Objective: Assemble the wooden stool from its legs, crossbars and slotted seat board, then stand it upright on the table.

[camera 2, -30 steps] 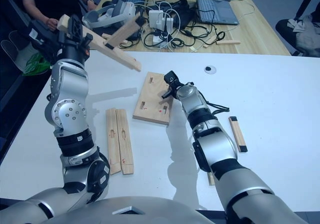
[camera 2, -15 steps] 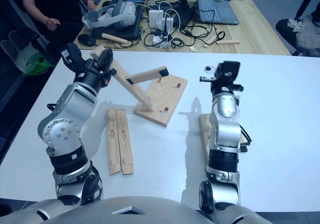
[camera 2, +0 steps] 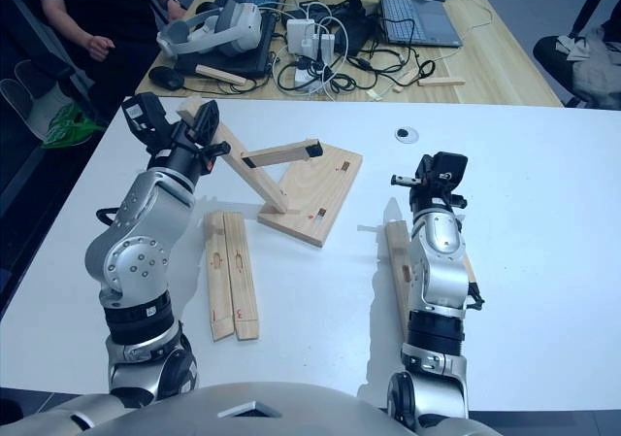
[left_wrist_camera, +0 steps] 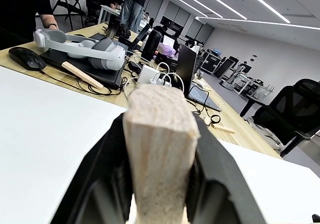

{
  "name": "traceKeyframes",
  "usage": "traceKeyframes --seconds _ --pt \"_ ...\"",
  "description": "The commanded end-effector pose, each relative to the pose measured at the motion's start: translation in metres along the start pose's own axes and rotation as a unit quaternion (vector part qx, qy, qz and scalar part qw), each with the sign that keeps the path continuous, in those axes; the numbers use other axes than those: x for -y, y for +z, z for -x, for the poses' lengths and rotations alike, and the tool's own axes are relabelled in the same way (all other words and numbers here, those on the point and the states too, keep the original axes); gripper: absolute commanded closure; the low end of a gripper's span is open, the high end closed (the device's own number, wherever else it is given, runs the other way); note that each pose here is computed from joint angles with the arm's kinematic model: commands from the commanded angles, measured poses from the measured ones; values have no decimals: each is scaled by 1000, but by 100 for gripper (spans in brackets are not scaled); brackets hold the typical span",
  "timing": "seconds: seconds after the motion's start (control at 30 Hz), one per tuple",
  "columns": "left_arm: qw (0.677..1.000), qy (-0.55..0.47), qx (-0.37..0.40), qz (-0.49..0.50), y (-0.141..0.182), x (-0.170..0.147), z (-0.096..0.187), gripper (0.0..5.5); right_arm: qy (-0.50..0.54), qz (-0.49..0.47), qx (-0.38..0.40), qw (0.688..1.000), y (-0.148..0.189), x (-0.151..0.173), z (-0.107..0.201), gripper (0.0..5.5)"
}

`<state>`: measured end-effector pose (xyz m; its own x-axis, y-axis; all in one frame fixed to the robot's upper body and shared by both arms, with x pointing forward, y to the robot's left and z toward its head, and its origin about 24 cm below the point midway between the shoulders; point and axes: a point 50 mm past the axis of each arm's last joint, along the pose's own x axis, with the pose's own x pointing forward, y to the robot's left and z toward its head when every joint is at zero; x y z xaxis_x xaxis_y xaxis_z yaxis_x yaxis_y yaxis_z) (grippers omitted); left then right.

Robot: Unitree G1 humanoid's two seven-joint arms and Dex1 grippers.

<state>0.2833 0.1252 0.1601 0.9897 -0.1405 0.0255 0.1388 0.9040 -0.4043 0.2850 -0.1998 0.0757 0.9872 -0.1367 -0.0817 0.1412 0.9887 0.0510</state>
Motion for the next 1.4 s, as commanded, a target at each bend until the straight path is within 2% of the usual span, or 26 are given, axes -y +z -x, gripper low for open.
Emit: traceKeyframes --seconds 0.03,0.23,0.63,0.7,0.9,1.4 --pt "1000 1 -4 -23 -4 -2 -5 448 11 -1 -11 1000 -2 0 -3 550" --pt "999 -11 -3 -48 -3 -7 -7 448 29 -26 -17 999 -4 -1 -4 550" --pt "987 -90 -103 -82 -43 -8 0 448 42 -48 -2 998 1 0 -9 550" --pt "986 -81 -112 -88 -45 -12 1 448 42 -48 0 998 1 0 -11 550" --pt "993 15 -112 -23 -40 -36 -7 448 43 -47 5 998 1 -2 -13 550" --pt "992 41 -115 34 -29 -35 -15 448 44 -43 2 998 1 0 -13 550"
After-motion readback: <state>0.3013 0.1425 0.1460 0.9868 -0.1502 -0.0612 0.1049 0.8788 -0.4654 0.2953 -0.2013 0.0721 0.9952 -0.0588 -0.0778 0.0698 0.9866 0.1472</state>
